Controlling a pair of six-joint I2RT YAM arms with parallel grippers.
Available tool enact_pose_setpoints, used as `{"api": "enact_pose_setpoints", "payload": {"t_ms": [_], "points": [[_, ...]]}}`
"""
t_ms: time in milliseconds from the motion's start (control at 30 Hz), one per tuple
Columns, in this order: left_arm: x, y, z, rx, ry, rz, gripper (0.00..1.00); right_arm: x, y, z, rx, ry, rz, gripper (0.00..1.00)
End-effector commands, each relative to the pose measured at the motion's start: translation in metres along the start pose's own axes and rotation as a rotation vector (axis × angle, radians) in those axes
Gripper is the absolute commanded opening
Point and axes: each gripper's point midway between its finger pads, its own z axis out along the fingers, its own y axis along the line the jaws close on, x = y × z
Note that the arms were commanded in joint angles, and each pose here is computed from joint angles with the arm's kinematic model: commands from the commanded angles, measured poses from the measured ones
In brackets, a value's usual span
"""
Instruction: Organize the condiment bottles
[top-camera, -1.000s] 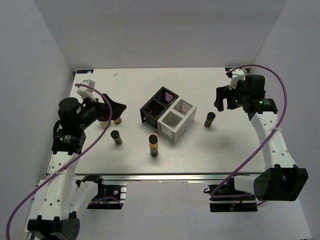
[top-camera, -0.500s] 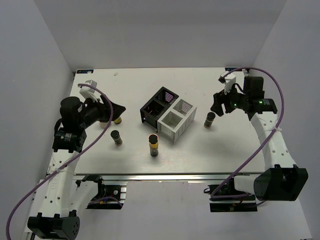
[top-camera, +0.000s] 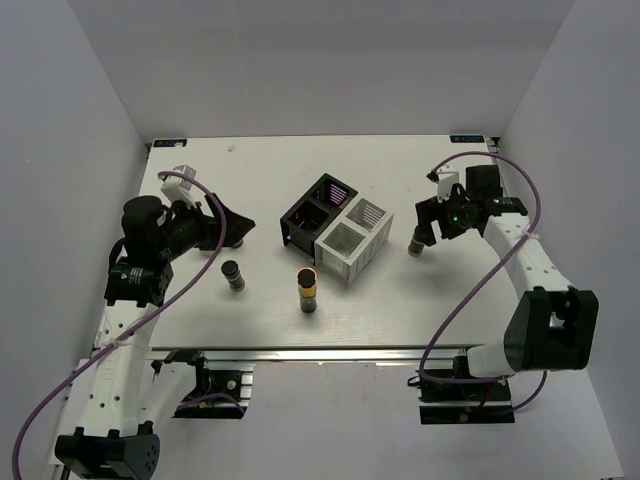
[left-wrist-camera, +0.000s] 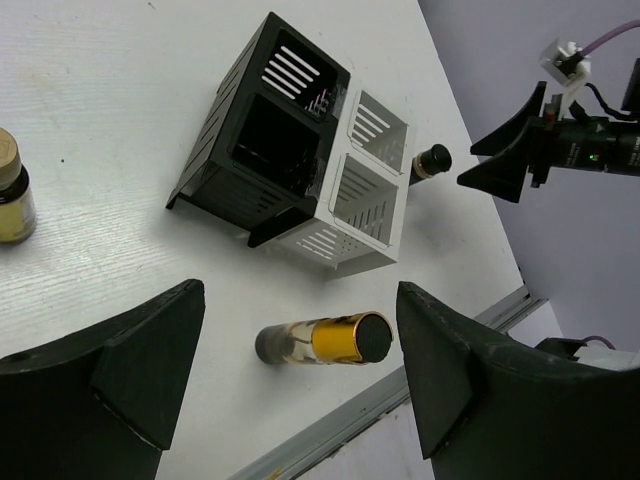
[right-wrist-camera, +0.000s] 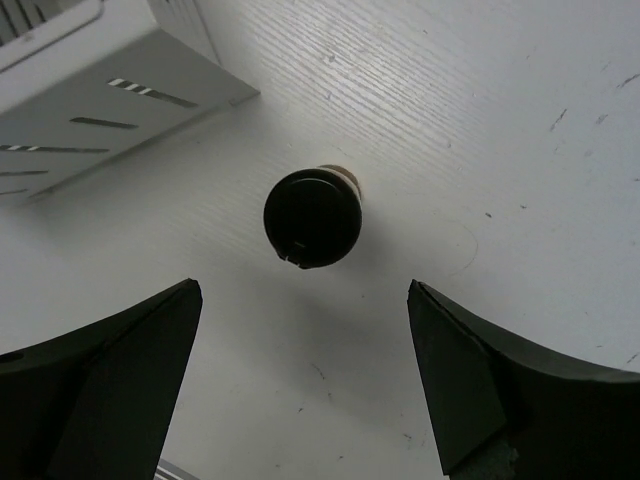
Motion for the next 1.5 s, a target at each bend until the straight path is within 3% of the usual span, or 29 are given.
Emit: {"api": "enact_pose_setpoints", "payload": {"t_ms": [0,367,567,833,1167,1467], "points": [[0.004,0.000,-0.006,-0.009,0.003,0.006,0.87,-0.010,-0.013,0.010,0.051,-0.023,-0.029,0.89],[0.015,0.007,-0.009,-0.045,0.027,-0.016,0.87,0.002,-0.017,0.055,0.022,0.043,-0.046,0.88],[0.017,0.010,-0.009,-0.057,0.028,-0.028,0.87,-0.002,-0.017,0.068,0.027,0.033,-0.060,0.80],[0.018,0.012,-0.008,-0.065,0.035,-0.028,0.87,-0.002,-0.017,0.067,0.050,0.040,-0.089,0.51],[0.022,0.014,-0.007,-0.067,0.047,-0.026,0.87,-0.036,-0.014,0.024,0.081,-0.034,-0.132,0.00],[0.024,0.014,-0.010,-0.070,0.060,-0.012,0.87,-0.118,0.010,-0.036,0.014,-0.183,-0.178,0.00]]}}
